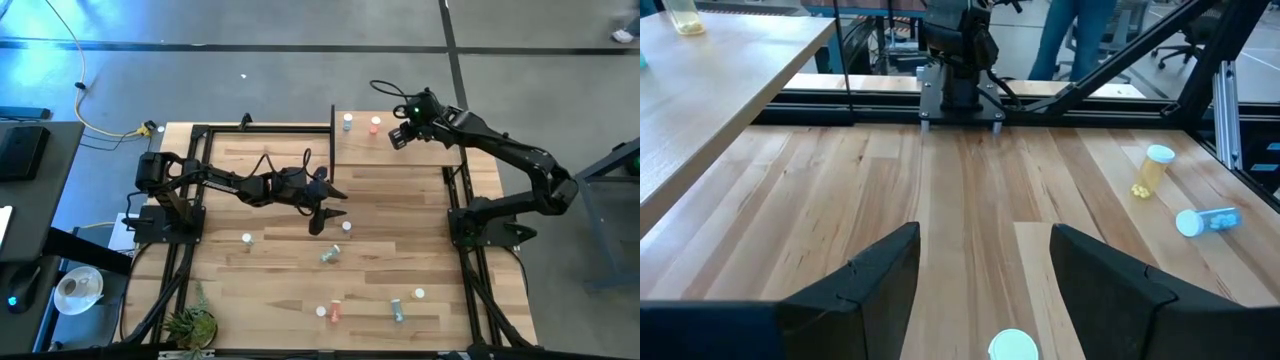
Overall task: Pick and place medicine bottles onto shelf by color
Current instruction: Put the top green pill bottle on the shelf, then put the top blue pill bottle on the shelf aligned with the blue pill bottle
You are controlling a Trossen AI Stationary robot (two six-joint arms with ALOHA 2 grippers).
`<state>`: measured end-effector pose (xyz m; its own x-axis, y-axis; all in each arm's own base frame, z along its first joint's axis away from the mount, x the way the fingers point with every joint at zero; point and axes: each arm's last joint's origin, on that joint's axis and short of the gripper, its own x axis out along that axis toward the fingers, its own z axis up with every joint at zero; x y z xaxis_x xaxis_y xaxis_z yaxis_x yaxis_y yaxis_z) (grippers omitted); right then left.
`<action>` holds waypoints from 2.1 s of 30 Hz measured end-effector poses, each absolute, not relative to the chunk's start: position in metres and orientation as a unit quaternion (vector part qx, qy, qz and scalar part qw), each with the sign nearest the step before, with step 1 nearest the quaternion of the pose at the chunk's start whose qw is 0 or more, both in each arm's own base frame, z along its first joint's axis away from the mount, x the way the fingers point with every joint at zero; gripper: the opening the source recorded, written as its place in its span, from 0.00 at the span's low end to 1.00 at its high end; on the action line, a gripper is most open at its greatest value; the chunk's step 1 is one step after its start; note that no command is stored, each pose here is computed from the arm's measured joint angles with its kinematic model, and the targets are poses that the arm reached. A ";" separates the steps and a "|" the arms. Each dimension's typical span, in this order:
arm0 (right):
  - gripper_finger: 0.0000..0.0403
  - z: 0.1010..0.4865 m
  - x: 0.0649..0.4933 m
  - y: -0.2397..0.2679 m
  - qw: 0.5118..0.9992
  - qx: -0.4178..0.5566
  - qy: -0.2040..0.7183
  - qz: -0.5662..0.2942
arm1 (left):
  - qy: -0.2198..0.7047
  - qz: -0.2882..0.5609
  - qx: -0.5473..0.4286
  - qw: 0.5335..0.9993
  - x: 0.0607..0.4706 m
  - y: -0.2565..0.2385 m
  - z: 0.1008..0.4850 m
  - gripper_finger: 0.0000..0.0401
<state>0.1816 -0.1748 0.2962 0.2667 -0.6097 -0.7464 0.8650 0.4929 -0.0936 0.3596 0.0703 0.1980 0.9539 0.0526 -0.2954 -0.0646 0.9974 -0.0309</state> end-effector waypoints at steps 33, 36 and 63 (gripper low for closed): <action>0.43 0.313 0.171 -0.166 0.795 0.149 0.344 -0.478 | 0.160 0.029 -0.022 0.986 0.359 0.070 0.196 0.53; 0.43 0.319 0.167 -0.160 0.803 0.148 0.330 -0.474 | 0.160 0.029 -0.022 0.986 0.359 0.070 0.196 0.53; 0.43 0.271 0.204 -0.035 0.891 0.124 0.411 -0.145 | 0.310 0.002 -0.032 0.950 0.323 0.045 0.212 0.53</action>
<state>0.2043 -0.0353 0.2714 0.6198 -0.1567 -0.7689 0.3599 0.9275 0.1011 0.3228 0.0445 0.2124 0.8078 -0.0158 -0.5893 -0.0243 0.9979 -0.0600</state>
